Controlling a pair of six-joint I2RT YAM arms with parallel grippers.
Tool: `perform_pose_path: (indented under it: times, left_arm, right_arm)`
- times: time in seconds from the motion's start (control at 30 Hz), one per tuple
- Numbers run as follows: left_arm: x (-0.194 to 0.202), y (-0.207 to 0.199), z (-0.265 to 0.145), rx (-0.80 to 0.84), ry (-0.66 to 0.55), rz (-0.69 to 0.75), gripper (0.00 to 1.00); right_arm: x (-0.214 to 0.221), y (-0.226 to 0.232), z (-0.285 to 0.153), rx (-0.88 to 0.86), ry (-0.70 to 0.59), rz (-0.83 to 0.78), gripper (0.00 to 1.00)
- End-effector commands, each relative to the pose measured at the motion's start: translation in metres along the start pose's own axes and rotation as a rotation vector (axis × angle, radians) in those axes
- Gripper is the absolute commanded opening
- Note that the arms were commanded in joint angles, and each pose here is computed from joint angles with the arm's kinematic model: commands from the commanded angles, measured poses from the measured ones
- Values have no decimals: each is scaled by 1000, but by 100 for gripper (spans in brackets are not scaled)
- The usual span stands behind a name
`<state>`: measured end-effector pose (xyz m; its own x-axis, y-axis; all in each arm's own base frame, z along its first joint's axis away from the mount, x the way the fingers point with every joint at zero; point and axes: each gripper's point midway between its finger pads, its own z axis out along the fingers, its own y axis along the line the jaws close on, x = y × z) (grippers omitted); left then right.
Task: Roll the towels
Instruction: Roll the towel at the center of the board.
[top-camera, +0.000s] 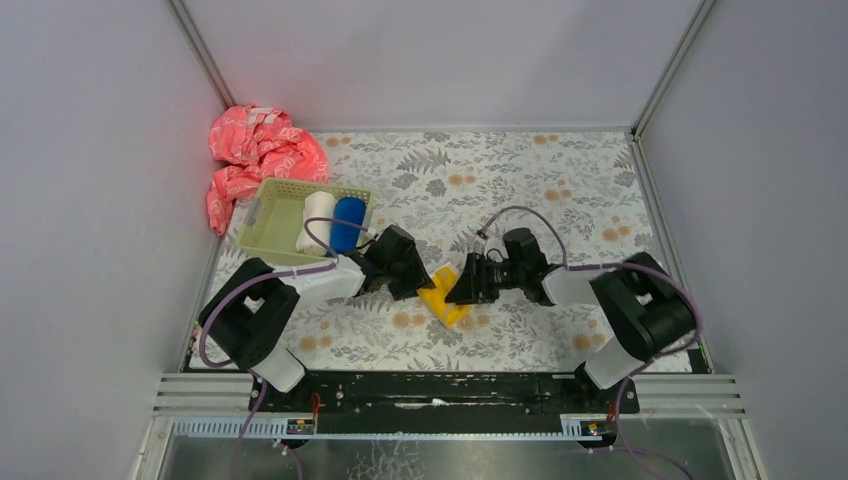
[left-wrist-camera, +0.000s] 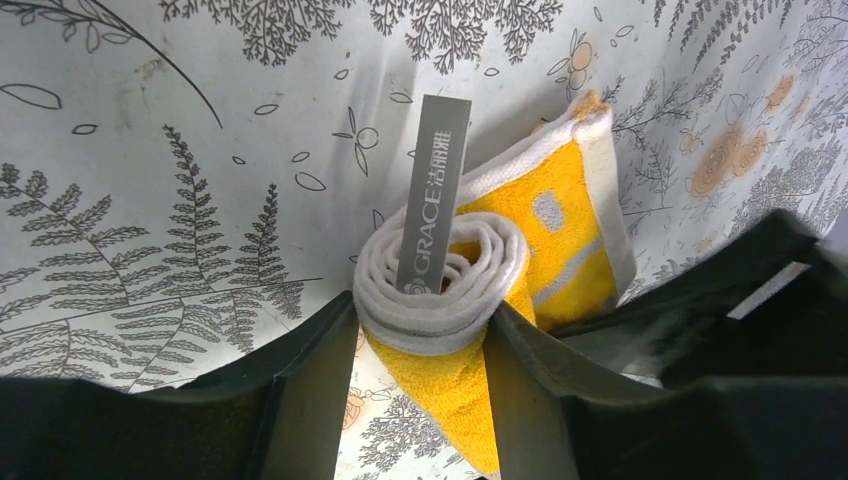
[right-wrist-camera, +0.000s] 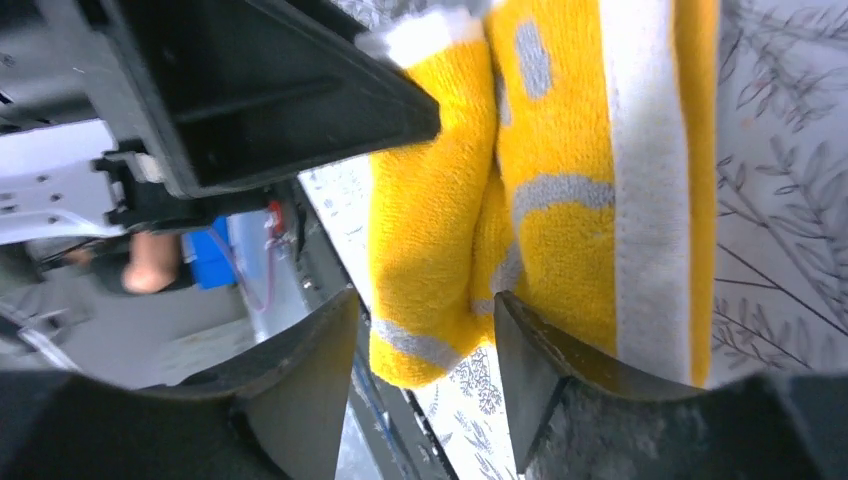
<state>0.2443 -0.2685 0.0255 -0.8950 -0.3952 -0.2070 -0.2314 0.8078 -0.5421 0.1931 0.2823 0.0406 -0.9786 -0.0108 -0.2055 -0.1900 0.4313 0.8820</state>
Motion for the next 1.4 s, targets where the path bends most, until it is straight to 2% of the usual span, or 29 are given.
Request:
perform_pose_path:
  times: [0.0, 0.13, 0.33, 0.5, 0.8, 1.07, 1.13, 1.23, 1.37]
  left_arm:
    - [11, 30, 10, -92, 18, 3, 46]
    - [11, 35, 10, -115, 16, 2, 45]
    - [12, 38, 10, -126, 20, 0, 45]
    - [12, 38, 11, -130, 21, -4, 45]
    - [13, 40, 11, -136, 24, -6, 45]
    - [12, 40, 9, -134, 19, -5, 46]
    - [12, 40, 9, -132, 17, -6, 47]
    - [10, 37, 6, -121, 12, -8, 50]
    - [1, 32, -8, -100, -34, -18, 58]
  right_arm:
    - [-5, -22, -28, 357, 6, -268, 60]
    - [-16, -3, -36, 498, -44, -480, 61]
    - [-20, 31, -33, 586, -120, -749, 62]
    - [-9, 40, -18, 631, -106, -913, 62]
    - [3, 38, 14, 726, -35, -1113, 59]
    - [13, -18, 12, 905, 108, -1130, 58]
    - [16, -27, 10, 928, 130, -1119, 55]
    - [24, -27, 16, 876, 161, -1095, 43]
    - [41, -4, 35, 587, 209, -950, 22]
